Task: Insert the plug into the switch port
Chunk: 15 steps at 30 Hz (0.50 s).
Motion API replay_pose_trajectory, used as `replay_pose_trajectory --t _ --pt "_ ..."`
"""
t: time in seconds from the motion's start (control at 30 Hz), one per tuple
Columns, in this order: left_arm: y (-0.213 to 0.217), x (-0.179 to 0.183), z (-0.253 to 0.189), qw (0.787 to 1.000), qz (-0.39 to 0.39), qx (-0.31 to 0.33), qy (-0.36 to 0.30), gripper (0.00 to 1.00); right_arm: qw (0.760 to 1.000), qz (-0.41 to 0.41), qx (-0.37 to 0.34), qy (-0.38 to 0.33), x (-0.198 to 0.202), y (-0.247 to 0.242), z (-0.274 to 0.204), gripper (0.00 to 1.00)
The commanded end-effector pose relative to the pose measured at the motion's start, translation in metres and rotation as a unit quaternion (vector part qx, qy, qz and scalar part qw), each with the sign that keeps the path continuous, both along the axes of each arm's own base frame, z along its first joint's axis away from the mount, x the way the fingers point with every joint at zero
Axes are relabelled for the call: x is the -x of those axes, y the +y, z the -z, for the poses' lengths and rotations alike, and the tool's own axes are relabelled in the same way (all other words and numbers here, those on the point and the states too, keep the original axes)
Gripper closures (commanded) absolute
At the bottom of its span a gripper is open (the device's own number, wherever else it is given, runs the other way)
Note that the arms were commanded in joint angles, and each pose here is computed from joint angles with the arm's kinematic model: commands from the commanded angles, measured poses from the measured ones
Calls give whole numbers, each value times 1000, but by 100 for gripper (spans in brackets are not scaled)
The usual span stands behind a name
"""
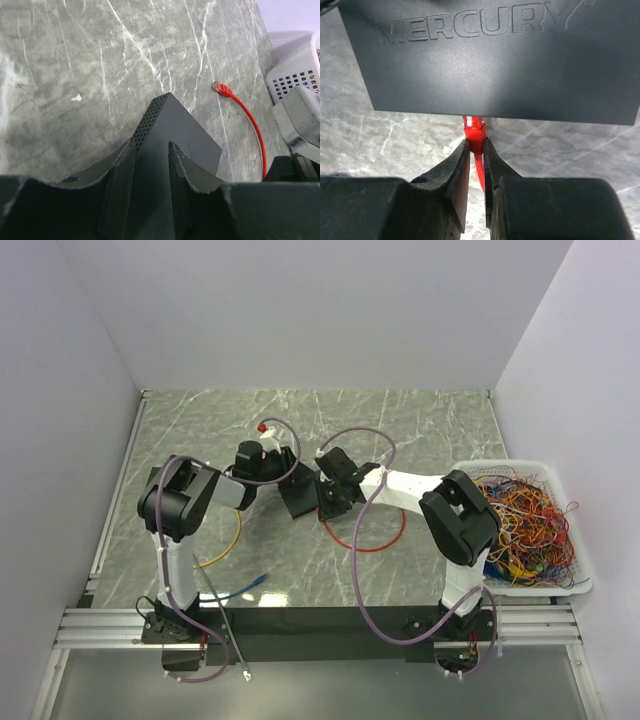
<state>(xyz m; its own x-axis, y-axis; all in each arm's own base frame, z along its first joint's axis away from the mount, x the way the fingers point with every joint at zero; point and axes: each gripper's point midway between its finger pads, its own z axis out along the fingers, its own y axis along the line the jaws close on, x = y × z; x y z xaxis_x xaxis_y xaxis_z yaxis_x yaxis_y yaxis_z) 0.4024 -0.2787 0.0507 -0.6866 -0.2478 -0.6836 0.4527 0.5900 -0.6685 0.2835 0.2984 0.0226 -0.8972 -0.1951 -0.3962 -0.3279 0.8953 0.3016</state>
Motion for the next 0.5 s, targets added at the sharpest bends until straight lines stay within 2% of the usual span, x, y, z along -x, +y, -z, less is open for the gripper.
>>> replay_pose_trajectory --t 0.0,0.47 --pt "-18 41 29 995 73 -5 61 61 994 38 -17 -99 -68 5 -20 100" --pt "-22 55 41 994 94 -1 55 61 985 23 -22 -168 -116 17 -34 100"
